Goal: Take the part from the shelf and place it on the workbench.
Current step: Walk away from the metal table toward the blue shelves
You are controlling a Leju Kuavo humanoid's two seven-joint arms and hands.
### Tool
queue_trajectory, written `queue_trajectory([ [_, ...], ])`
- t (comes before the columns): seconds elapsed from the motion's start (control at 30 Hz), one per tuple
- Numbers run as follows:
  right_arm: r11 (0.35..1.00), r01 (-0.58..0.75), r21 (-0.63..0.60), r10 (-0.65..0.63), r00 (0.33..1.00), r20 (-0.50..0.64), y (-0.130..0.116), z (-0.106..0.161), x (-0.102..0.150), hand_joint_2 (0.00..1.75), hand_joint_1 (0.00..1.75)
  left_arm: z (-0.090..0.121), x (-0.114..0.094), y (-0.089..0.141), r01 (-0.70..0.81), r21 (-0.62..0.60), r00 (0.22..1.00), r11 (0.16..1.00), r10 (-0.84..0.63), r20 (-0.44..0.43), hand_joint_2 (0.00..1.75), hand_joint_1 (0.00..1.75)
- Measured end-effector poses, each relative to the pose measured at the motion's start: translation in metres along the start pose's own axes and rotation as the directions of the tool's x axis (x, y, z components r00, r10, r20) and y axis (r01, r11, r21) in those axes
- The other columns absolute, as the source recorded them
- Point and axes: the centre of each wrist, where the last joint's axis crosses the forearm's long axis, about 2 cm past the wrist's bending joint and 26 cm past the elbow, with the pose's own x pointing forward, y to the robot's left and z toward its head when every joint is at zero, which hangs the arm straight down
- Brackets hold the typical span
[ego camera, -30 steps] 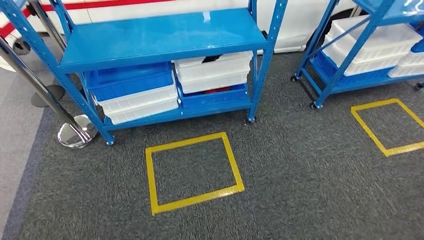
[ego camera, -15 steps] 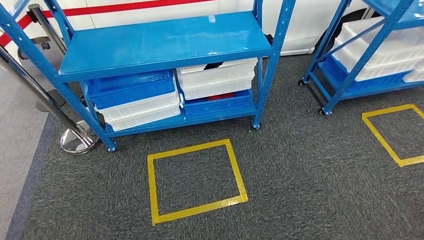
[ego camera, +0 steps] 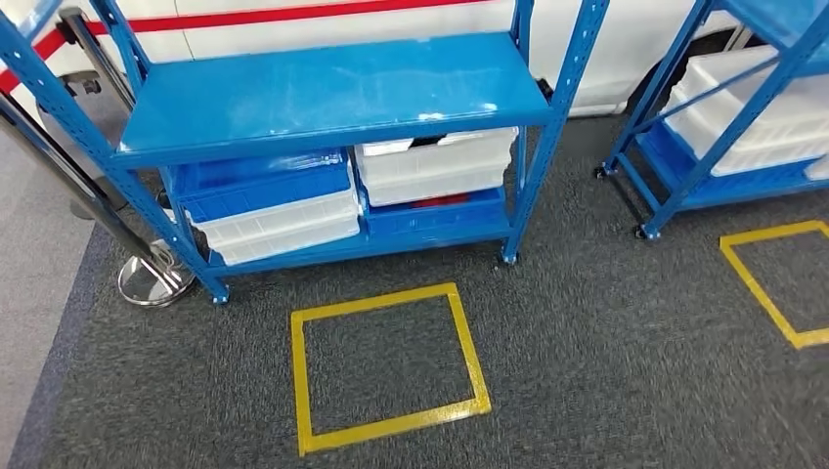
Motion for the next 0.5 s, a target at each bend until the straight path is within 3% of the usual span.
queue_trajectory([
  [0.5, 1.000, 0.006, 0.002, -0.006, 1.000, -0.007, 0.0003, -0.0004, -0.0042, 0.00, 0.00, -0.0006, 0.0028, -0.0028, -0.004, -0.011, 1.000, 1.000, 0.004, 0.006, 0.00, 0.00],
])
